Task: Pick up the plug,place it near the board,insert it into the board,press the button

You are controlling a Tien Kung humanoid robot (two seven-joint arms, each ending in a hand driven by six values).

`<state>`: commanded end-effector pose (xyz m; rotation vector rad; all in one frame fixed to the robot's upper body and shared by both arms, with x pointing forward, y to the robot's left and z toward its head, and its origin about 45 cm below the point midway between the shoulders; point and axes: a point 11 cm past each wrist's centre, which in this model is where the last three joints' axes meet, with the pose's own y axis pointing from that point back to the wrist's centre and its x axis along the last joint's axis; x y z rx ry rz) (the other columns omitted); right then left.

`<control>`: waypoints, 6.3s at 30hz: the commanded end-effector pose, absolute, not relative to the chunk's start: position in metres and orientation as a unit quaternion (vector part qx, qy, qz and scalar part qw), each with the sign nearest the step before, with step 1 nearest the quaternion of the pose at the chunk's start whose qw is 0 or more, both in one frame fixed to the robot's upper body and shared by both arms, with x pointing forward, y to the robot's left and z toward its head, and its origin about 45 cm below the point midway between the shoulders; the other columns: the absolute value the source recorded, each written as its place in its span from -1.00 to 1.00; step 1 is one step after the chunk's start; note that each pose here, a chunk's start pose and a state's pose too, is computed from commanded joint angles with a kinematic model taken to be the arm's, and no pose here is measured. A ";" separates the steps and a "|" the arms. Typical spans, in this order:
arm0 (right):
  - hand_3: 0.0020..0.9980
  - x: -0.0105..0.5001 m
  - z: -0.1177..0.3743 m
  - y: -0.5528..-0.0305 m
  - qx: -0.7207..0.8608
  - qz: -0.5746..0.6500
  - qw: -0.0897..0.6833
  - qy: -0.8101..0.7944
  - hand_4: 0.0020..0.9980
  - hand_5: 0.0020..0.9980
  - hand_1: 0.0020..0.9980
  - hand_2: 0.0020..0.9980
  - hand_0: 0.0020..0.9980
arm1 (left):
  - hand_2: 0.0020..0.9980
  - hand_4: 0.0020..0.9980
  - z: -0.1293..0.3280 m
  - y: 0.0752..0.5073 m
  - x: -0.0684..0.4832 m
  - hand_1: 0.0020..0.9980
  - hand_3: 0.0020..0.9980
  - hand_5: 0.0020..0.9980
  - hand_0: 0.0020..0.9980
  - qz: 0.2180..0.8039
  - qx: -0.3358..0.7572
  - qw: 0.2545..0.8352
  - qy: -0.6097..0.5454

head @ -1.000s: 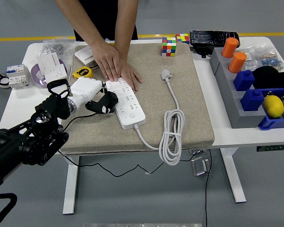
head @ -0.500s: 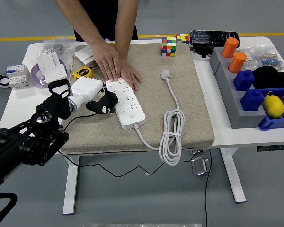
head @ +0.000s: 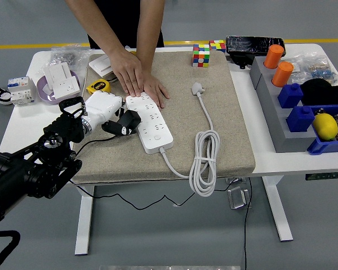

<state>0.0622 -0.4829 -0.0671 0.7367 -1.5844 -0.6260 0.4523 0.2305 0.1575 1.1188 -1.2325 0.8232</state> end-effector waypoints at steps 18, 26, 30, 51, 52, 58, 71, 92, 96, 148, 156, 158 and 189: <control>0.74 0.061 -0.067 -0.484 0.317 -0.269 0.601 -0.683 1.00 1.00 0.81 0.71 0.88 | -0.23 0.08 0.156 0.224 0.452 0.23 -0.46 -0.04 0.20 0.345 0.478 0.599 -0.543; 0.74 0.063 -0.067 -0.484 0.317 -0.270 0.598 -0.685 1.00 1.00 0.81 0.71 0.88 | -0.21 0.05 0.158 0.225 0.453 0.24 -0.44 -0.10 0.19 0.343 0.478 0.593 -0.550; 0.74 0.063 -0.067 -0.484 0.317 -0.270 0.598 -0.685 1.00 1.00 0.81 0.71 0.88 | -0.21 0.04 0.159 0.226 0.453 0.24 -0.43 -0.13 0.18 0.341 0.477 0.590 -0.555; 0.74 0.064 -0.066 -0.484 0.317 -0.269 0.598 -0.685 1.00 1.00 0.81 0.71 0.88 | -0.21 0.04 0.157 0.224 0.452 0.24 -0.41 -0.15 0.17 0.318 0.480 0.585 -0.571; 0.74 0.064 -0.066 -0.484 0.317 -0.269 0.598 -0.685 1.00 1.00 0.81 0.71 0.88 | -0.20 0.07 0.157 0.224 0.452 0.24 -0.40 -0.17 0.16 0.317 0.480 0.585 -0.571; 0.74 0.063 -0.066 -0.485 0.317 -0.270 0.598 -0.685 1.00 1.00 0.81 0.71 0.88 | -0.18 0.13 0.155 0.223 0.451 0.25 -0.35 -0.19 0.17 0.313 0.481 0.587 -0.572; 0.74 0.061 -0.067 -0.484 0.316 -0.278 0.596 -0.684 1.00 1.00 0.82 0.71 0.92 | 0.10 0.69 0.154 0.224 0.451 0.41 0.04 -0.17 0.25 0.309 0.484 0.588 -0.570; 0.72 0.060 -0.067 -0.485 0.314 -0.281 0.596 -0.684 1.00 1.00 0.82 0.70 0.97 | 0.16 0.75 0.157 0.228 0.454 0.44 0.07 -0.12 0.31 0.311 0.487 0.585 -0.569; 0.72 0.061 -0.067 -0.485 0.314 -0.280 0.596 -0.684 1.00 1.00 0.82 0.70 0.98 | 0.18 0.76 0.157 0.229 0.454 0.44 0.08 -0.12 0.32 0.311 0.488 0.585 -0.569; 0.69 0.056 -0.069 -0.482 0.306 -0.287 0.597 -0.684 1.00 1.00 0.82 0.67 1.00 | 0.98 1.00 0.186 0.267 0.445 1.00 0.94 1.00 0.98 0.496 0.389 0.700 -0.335; 0.68 0.054 -0.071 -0.479 0.305 -0.292 0.592 -0.687 1.00 1.00 0.81 0.67 1.00 | 1.00 1.00 0.202 0.298 0.401 1.00 1.00 1.00 1.00 0.675 0.212 0.697 -0.118; 0.68 0.054 -0.071 -0.479 0.305 -0.293 0.591 -0.688 1.00 1.00 0.81 0.67 1.00 | 1.00 1.00 0.206 0.301 0.388 1.00 1.00 1.00 1.00 0.689 0.173 0.698 -0.086; 0.68 0.053 -0.071 -0.479 0.303 -0.292 0.592 -0.688 1.00 1.00 0.80 0.66 1.00 | 0.99 1.00 0.156 0.256 0.345 1.00 0.91 1.00 1.00 0.563 0.311 0.747 -0.171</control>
